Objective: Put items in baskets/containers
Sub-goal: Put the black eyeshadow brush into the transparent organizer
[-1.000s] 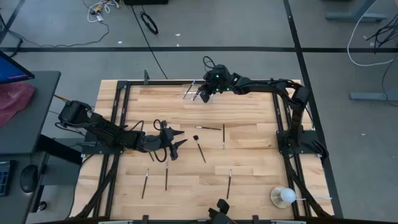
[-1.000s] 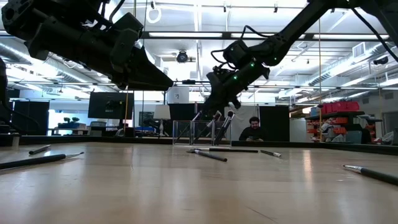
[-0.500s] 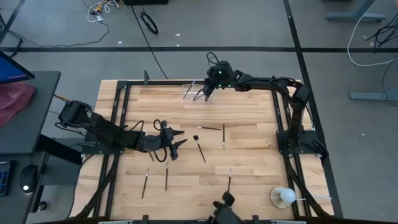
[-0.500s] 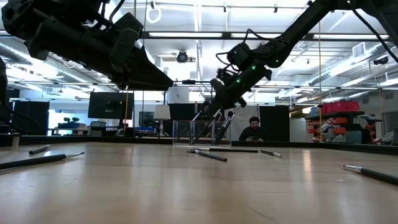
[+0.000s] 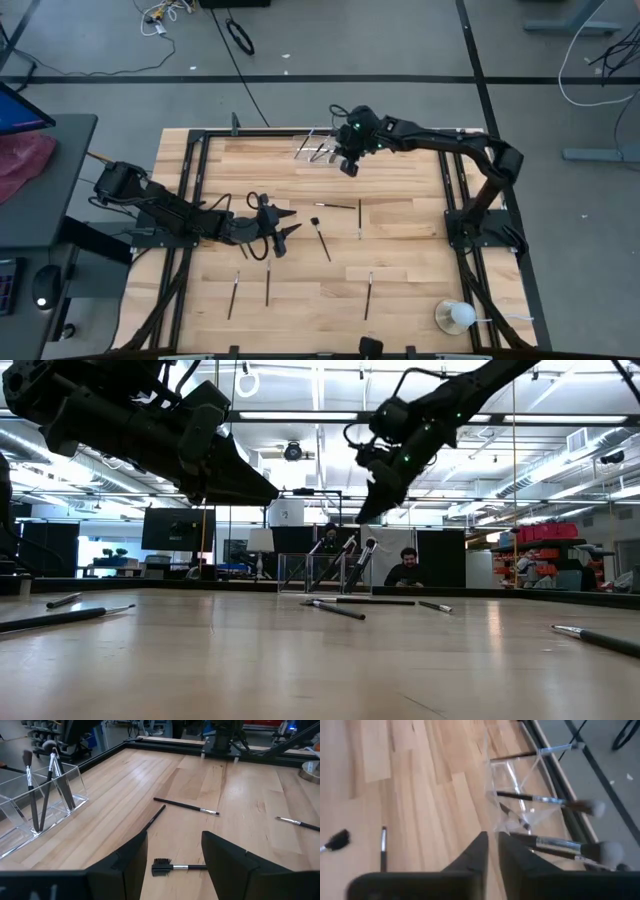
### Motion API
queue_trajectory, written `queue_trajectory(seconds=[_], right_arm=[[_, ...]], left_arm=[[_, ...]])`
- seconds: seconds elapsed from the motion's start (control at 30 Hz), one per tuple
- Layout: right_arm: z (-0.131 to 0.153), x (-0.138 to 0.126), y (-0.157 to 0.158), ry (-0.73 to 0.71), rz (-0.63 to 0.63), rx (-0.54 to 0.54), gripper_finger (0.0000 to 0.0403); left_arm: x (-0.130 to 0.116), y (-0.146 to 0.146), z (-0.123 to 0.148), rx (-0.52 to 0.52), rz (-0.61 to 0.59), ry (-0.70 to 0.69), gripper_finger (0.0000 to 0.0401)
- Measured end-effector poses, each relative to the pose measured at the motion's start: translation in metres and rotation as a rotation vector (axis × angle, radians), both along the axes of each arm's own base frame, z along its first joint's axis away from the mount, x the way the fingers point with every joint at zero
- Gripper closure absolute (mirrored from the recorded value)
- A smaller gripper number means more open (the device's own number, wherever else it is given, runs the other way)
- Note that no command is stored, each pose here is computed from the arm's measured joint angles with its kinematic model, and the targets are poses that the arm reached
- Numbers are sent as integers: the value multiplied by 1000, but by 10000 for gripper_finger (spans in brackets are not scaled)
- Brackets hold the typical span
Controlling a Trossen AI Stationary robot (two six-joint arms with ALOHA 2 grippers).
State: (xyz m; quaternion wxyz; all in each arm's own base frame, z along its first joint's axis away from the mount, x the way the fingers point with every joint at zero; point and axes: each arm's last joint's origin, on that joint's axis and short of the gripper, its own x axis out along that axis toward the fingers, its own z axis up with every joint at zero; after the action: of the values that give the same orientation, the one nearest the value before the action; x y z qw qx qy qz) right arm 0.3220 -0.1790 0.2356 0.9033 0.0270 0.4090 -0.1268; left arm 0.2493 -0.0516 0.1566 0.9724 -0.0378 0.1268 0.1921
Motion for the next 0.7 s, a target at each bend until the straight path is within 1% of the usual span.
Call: queue_trajectory(seconds=[0.1,0.17,0.23,0.33,0.4,0.47,0.57,0.7], right_arm=[[-12,4,-6,10,-6,4,394],[-18,9,-14,-23,-19,-10,397],[-22,12,-22,-58,-70,-22,392],[-25,14,-37,-74,-238,-132,394],[-22,15,-43,-96,-302,-212,399],[-18,17,-44,-118,-295,-267,400],[-8,20,-36,-151,-261,-292,396],[0,28,-12,-162,-170,-268,396]], left_arm=[[0,0,0,0,0,0,208],[0,0,0,1,1,0,208],[0,0,0,1,1,0,208],[0,0,0,1,2,0,208],[0,0,0,2,2,0,208],[0,0,0,1,3,0,208],[0,0,0,2,3,2,208],[0,0,-1,4,3,8,208]])
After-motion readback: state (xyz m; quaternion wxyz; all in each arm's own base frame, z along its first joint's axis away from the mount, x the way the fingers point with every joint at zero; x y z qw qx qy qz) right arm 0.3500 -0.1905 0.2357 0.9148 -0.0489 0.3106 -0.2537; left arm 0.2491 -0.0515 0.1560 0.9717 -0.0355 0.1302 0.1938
